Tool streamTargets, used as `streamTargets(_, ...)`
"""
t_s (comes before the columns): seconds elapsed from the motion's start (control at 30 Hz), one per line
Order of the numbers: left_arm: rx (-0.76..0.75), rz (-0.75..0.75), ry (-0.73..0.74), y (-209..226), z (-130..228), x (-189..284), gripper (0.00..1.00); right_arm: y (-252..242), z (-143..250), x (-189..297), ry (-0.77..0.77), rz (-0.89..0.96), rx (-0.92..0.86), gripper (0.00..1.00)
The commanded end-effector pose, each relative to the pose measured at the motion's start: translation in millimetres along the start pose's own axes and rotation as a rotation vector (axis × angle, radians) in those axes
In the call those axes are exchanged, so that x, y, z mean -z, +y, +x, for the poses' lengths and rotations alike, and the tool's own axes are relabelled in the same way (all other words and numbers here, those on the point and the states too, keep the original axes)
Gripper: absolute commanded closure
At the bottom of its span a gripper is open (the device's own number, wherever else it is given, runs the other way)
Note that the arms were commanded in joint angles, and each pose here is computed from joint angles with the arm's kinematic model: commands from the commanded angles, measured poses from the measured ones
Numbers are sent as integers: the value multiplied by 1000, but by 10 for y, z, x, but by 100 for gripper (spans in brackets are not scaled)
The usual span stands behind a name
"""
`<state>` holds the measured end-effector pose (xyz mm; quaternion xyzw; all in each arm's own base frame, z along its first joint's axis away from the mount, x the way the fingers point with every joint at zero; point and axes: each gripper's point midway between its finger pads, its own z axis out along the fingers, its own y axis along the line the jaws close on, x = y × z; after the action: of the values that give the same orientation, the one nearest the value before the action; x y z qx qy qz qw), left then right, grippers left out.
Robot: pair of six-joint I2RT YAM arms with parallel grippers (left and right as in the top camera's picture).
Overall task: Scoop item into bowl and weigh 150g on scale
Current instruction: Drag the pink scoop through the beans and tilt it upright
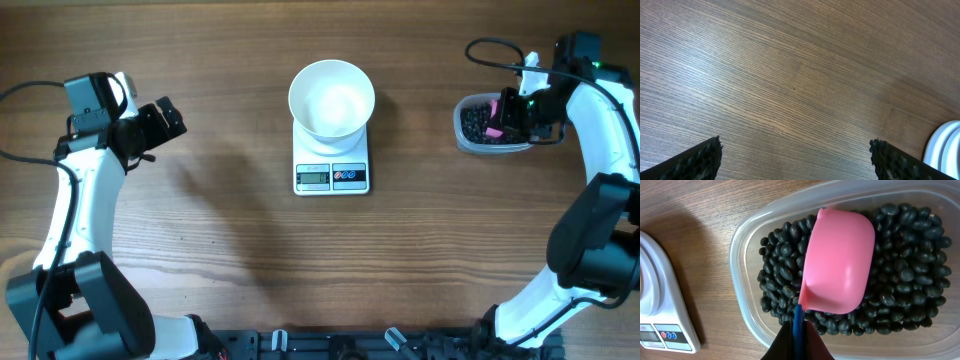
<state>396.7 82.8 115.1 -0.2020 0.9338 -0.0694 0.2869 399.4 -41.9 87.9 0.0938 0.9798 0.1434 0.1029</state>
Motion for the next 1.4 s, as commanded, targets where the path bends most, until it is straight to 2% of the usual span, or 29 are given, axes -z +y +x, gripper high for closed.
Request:
streamTargets(0.0, -26, -1, -26, -9, -56, 74, 0, -64, 306, -283, 141, 18, -58, 96)
streamTargets(0.33, -26, -1, -26, -9, -56, 74, 0, -169, 245, -294, 114, 80, -116, 96)
streamTargets(0.6, -26, -1, -26, -9, -56, 74, 0, 200, 169, -194, 95, -242, -178, 96)
streamTargets(0.7, -26, -1, -26, -9, -56, 74, 0, 105, 167, -149, 89, -256, -209, 96)
streamTargets(0.9, -26, -1, -26, -9, -56, 74, 0, 97, 182, -61, 77, -336, -161, 96)
streamTargets(1.1, -26, -1, -26, -9, -56, 74, 0, -83, 172, -13, 55, -326, -178, 96)
streamTargets(1.37, -26, -1, -26, -9, -56, 74, 0, -302, 64, 115, -24, -385, -219, 96)
